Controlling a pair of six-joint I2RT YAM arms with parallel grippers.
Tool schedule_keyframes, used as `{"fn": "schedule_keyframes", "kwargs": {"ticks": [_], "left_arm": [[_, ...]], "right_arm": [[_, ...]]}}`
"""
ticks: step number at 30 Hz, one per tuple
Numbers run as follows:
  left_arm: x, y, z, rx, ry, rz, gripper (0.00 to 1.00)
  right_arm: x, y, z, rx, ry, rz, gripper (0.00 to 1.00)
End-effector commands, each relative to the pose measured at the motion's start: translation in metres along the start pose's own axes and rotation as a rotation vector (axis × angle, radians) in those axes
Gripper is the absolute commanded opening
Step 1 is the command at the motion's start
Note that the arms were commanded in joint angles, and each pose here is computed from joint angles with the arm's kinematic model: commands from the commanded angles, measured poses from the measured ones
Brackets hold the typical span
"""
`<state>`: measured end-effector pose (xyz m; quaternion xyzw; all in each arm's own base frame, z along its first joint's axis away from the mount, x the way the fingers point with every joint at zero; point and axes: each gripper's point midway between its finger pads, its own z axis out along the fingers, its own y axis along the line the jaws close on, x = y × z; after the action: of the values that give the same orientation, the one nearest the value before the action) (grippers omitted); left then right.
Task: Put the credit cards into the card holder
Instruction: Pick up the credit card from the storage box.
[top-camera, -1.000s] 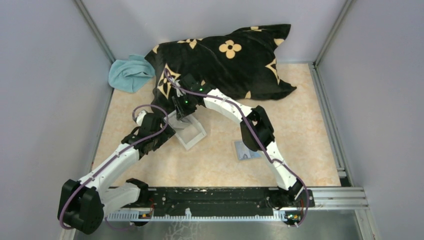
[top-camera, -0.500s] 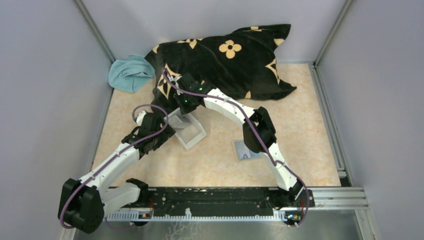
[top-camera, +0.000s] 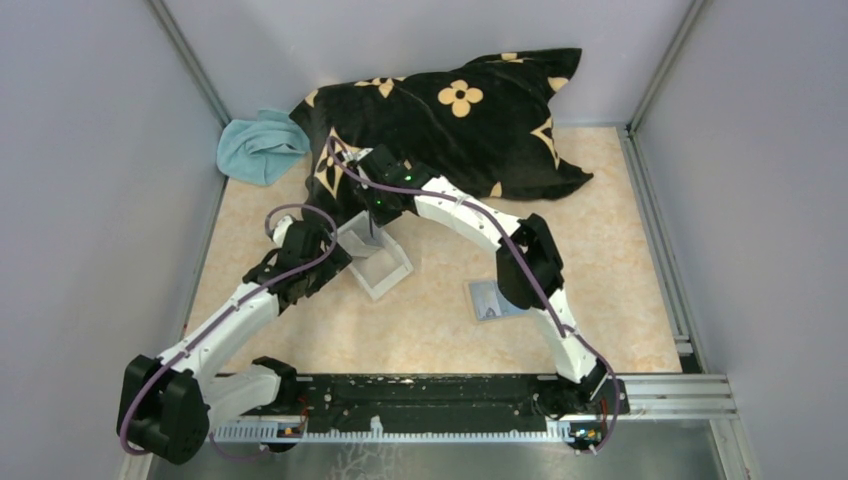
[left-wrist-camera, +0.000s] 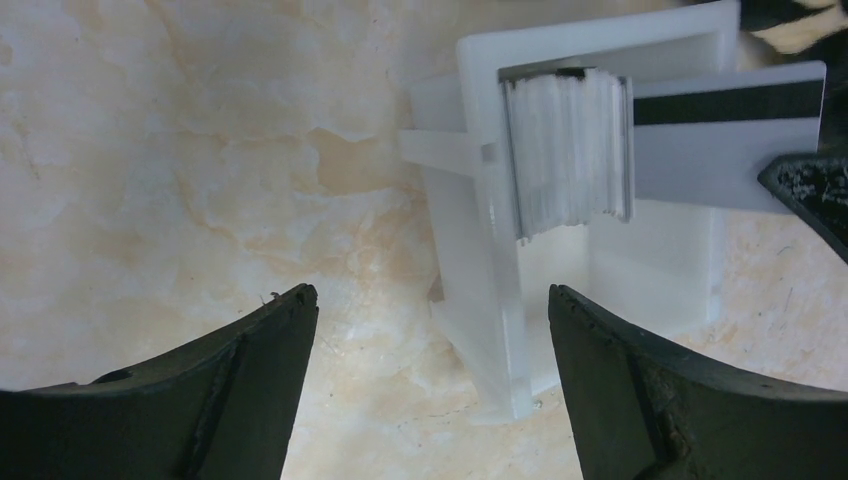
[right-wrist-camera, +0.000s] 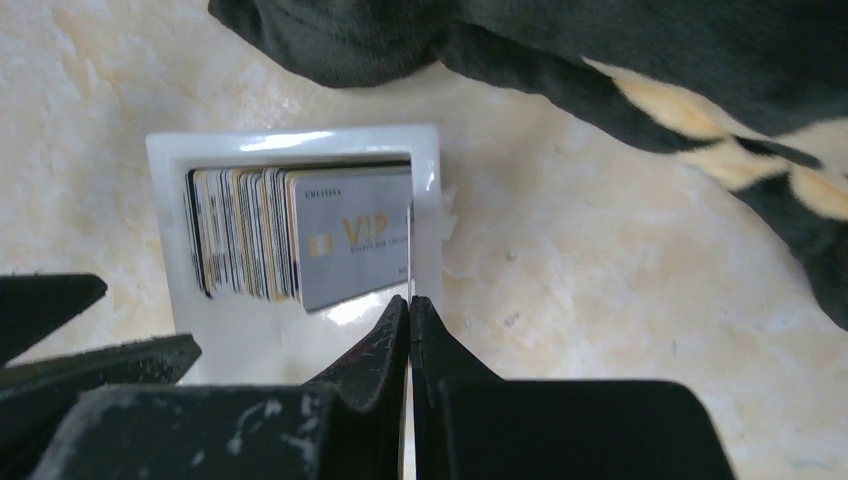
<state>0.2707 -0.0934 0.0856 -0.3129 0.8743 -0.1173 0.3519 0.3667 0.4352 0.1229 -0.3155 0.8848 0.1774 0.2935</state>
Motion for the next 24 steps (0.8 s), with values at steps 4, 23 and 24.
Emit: {"fn": "schedule_keyframes", "kwargs": {"ticks": [4, 23, 24], "left_arm": [[-0.041, -0.047, -0.014, 0.157, -0.112, 0.071, 0.95], [-0.010, -0.177, -0.098, 1.037, -0.010, 0.466, 1.00], [-0.004, -0.180, -0.101, 1.072, 0.026, 0.482, 0.99]], "right_arm": [[-0.053, -0.001, -0.090, 0.061, -0.225, -0.053, 0.00], [0.054, -0.025, -0.212, -0.203, -0.175, 0.052, 0.00], [0.060, -0.024, -0.215, -0.228, -0.170, 0.062, 0.00]]}}
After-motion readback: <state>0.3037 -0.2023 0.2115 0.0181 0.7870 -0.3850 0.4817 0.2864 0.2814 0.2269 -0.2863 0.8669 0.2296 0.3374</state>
